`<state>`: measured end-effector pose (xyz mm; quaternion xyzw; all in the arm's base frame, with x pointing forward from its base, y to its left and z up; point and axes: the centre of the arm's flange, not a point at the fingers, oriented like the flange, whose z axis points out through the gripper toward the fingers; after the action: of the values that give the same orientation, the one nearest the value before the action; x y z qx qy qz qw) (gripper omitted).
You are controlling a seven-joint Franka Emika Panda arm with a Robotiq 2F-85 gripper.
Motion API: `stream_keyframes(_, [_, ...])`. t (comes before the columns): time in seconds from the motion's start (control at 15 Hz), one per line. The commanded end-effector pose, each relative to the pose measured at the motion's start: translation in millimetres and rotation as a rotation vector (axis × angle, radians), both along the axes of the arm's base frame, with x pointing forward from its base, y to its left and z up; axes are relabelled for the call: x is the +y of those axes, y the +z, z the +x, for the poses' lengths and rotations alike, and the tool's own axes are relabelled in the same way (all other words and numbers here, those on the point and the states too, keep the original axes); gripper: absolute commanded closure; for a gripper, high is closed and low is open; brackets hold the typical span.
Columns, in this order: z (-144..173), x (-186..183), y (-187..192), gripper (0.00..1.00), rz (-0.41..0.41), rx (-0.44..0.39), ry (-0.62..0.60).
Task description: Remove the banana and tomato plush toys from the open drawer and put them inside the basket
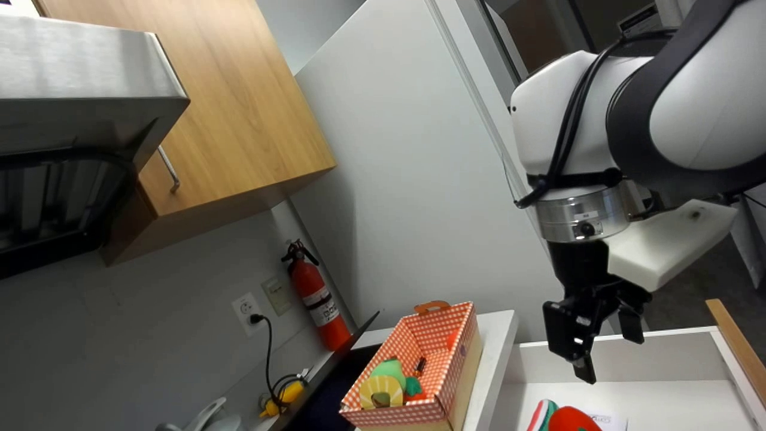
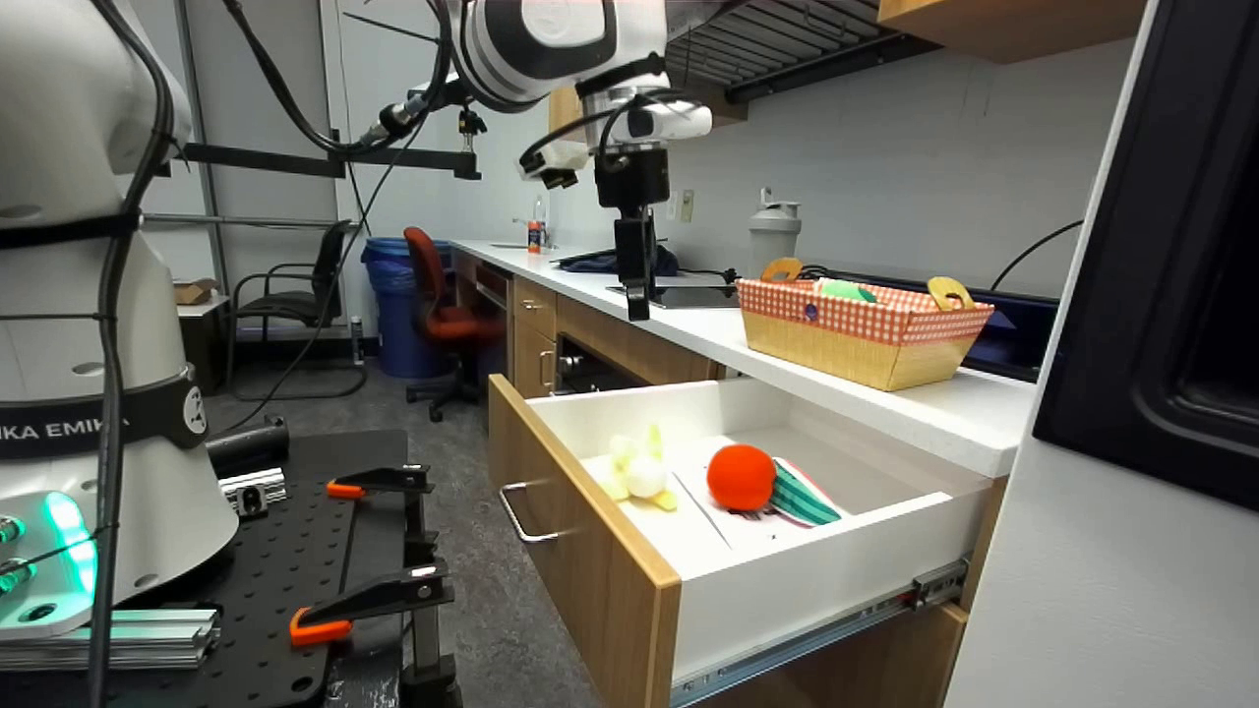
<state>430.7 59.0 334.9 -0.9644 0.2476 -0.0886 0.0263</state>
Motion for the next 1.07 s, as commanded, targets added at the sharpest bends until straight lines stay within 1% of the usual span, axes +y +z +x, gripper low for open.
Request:
stream_keyframes(0.0, [19,1,-35,0.0,0.002,-0.014,-0.099])
stream_keyframes(0.2, [22,0,-58,0.0,0.014,-0.012,-0.18])
stream_keyframes(0.4, [22,-8,-76,0.0,0.019,-0.006,-0.253])
stream_keyframes(0.67, [23,-14,-96,0.0,0.018,-0.018,-0.321])
stream_keyframes(0.8, [26,-8,-110,0.0,0.021,-0.031,-0.347])
stream_keyframes(1.0, [26,12,-135,0.0,0.022,-0.039,-0.355])
